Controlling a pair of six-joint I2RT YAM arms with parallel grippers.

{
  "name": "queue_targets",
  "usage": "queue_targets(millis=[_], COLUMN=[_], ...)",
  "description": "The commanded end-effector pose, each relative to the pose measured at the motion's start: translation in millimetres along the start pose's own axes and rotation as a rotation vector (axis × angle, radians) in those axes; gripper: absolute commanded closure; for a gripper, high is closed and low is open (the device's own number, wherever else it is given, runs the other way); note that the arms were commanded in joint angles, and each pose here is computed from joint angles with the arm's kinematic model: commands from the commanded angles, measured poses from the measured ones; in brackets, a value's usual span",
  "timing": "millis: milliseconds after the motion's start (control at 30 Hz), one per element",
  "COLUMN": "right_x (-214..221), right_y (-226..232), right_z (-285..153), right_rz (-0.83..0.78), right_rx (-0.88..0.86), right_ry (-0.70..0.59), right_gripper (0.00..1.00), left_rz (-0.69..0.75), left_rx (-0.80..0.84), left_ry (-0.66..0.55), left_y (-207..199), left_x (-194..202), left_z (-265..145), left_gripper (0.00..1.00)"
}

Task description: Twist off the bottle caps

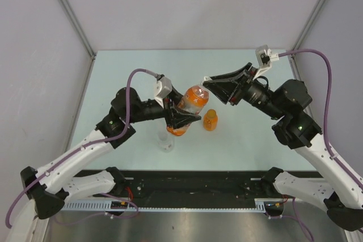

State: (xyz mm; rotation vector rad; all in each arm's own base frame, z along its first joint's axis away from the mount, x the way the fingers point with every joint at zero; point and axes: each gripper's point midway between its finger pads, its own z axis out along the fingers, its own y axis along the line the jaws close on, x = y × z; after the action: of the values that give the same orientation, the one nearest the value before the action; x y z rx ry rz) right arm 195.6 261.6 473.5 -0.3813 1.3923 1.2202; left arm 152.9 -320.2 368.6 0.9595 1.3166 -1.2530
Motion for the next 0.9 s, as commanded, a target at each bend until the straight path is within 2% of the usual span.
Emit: queue_targets(millis=[0, 133, 333, 867], right_x=[11.2, 19.9, 29.9, 44.9], right_y=[23.5, 44.5, 60.4, 69.6], right_z=[-2.5, -13.0, -27.4, -51.5], right_rz=[-0.115, -0.152, -0.226, -0.266], right_rx=[-0.191, -0.336, -0.465, -0.667], right_ry=[0.060, 0.114, 0.159, 0.266], right_gripper=[1.00, 1.00, 1.00, 1.00], left_rz=[0.004, -0.028, -0.075, -0.106], left_rx=[0.432, 0.553, 0.671, 0.774], left_ry=[-0.028, 0.005, 0.051, 0.103], left_y=[-77.2, -89.4, -98.9, -103.7], left_x=[-39.0, -39.3, -38.4, -35.9], left_z=[-12.9, -14.9, -17.2, -20.6], left_gripper=[1.00, 1.00, 1.00, 1.00])
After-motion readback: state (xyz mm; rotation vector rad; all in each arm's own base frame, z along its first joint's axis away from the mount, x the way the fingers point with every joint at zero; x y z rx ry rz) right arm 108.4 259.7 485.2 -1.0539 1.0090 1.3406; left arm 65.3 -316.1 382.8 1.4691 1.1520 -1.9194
